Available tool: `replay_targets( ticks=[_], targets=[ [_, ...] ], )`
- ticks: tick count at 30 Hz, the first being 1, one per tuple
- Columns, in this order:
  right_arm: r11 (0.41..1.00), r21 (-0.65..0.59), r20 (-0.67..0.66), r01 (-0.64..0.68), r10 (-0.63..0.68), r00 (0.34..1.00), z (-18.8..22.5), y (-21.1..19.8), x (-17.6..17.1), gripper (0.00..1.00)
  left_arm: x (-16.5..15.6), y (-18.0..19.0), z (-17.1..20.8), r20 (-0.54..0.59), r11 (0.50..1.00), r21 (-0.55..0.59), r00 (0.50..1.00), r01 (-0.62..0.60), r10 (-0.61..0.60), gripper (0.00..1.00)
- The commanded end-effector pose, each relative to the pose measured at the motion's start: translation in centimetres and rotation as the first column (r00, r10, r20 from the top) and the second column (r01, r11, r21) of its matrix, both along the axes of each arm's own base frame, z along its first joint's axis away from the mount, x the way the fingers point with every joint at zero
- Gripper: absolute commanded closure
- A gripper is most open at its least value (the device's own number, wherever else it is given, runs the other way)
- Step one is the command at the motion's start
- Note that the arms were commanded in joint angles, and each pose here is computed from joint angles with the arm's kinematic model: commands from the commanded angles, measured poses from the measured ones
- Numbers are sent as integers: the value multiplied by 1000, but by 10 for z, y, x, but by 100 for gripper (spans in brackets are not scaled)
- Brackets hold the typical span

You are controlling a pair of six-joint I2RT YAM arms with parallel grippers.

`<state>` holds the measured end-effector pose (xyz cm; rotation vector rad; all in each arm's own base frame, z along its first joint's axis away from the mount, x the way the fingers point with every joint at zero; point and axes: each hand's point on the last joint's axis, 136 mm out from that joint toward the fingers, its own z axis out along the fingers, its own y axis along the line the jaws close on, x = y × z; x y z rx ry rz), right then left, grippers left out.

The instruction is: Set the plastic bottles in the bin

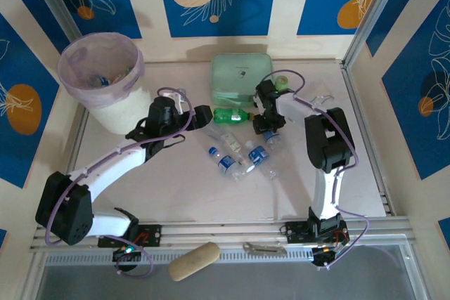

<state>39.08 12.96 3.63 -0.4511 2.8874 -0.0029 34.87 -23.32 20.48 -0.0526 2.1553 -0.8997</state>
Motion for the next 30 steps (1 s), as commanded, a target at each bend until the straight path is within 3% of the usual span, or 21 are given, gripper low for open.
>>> replay_targets(
  ticks=[1,5,9,17,21,25,30],
  targets=[
    [996,76,75,40,-45,996,35,0,4,47,-2,-12,7,16,999,-3,998,55,-55,1],
    [978,183,152,99,-128,980,78,0,5,49,-8,-29,8,26,992,-6,991,128,-128,0],
    [920,349,192,179,-258,947,121,7,1,49,-18,-52,3,26,979,13,979,203,-203,0],
    [668,717,174,196,-445,878,178,47,-8,52,-48,-115,8,69,929,-38,928,368,-365,0],
    [591,788,140,172,-444,885,188,69,-13,53,-56,-134,12,88,907,-38,906,419,-414,0],
    [589,795,132,145,-400,907,193,92,-19,53,-57,-146,12,96,894,-49,893,446,-440,0],
    [545,827,100,134,-377,921,197,107,-27,53,-56,-157,8,84,879,-55,879,474,-469,3]
  ],
)
